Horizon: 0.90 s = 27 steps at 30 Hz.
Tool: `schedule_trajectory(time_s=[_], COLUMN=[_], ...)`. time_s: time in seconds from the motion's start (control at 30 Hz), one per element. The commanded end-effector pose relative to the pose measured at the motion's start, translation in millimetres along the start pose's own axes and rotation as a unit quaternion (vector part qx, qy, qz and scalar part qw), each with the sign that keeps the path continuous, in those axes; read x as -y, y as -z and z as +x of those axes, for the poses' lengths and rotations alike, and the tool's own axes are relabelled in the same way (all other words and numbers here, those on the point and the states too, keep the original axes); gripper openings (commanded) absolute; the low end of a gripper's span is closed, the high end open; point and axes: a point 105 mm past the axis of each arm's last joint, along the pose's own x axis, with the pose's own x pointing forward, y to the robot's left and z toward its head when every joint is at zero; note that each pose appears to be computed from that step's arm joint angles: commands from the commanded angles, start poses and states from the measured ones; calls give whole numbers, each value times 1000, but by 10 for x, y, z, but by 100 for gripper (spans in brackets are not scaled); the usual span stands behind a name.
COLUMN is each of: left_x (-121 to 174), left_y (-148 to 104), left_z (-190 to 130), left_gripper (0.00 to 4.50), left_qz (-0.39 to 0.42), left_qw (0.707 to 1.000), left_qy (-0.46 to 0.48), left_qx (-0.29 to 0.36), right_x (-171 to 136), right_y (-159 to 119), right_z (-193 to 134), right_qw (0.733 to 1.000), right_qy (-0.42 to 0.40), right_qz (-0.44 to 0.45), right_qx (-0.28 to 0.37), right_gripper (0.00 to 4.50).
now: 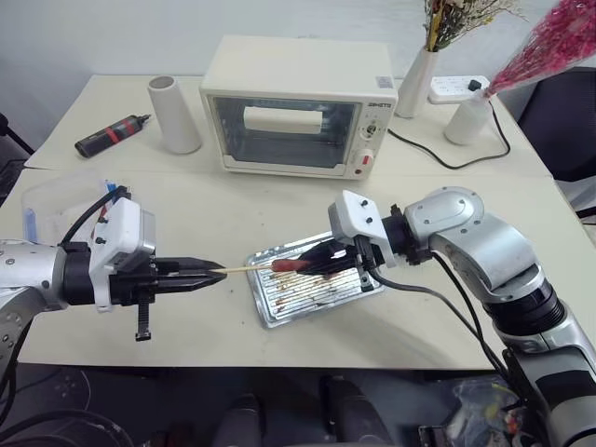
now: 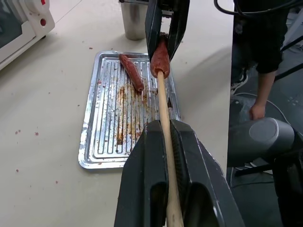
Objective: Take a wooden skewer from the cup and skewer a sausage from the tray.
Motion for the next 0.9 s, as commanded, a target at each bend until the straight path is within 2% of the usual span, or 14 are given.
schedule_trajectory(time_s=[0.03,0.33,0.43,0.57,0.67,0.77,0.83,0.9], left_x=[-29,-93,-100,-112,-105,-148,-232,-318], left_y=[-47,-59,-47,-26,-8,12,35,85], left_z=[52,172,163,92,-28,-188,-326,-479], left_gripper=[0,0,0,0,0,0,0,0], left_qz=[19,27,26,20,9,-2,-11,-27], left_qw=[1000,999,999,1000,998,989,969,934], left_qy=[1,13,11,-12,-61,-148,-245,-354], left_qx=[10,20,18,16,19,23,29,32], right_x=[-4,-11,-9,37,219,421,535,609], right_y=[-217,-278,-272,-246,-245,-292,-345,-403], right_z=[1,68,55,4,-157,-368,-520,-642], right_qw=[999,998,998,999,998,995,992,989], right_qy=[-1,-12,-13,-2,41,88,119,144], right_qz=[-41,-52,-46,-48,-55,-46,-31,-9], right_qx=[20,29,28,15,8,11,22,40], right_gripper=[44,44,111,237,237,237,237,237])
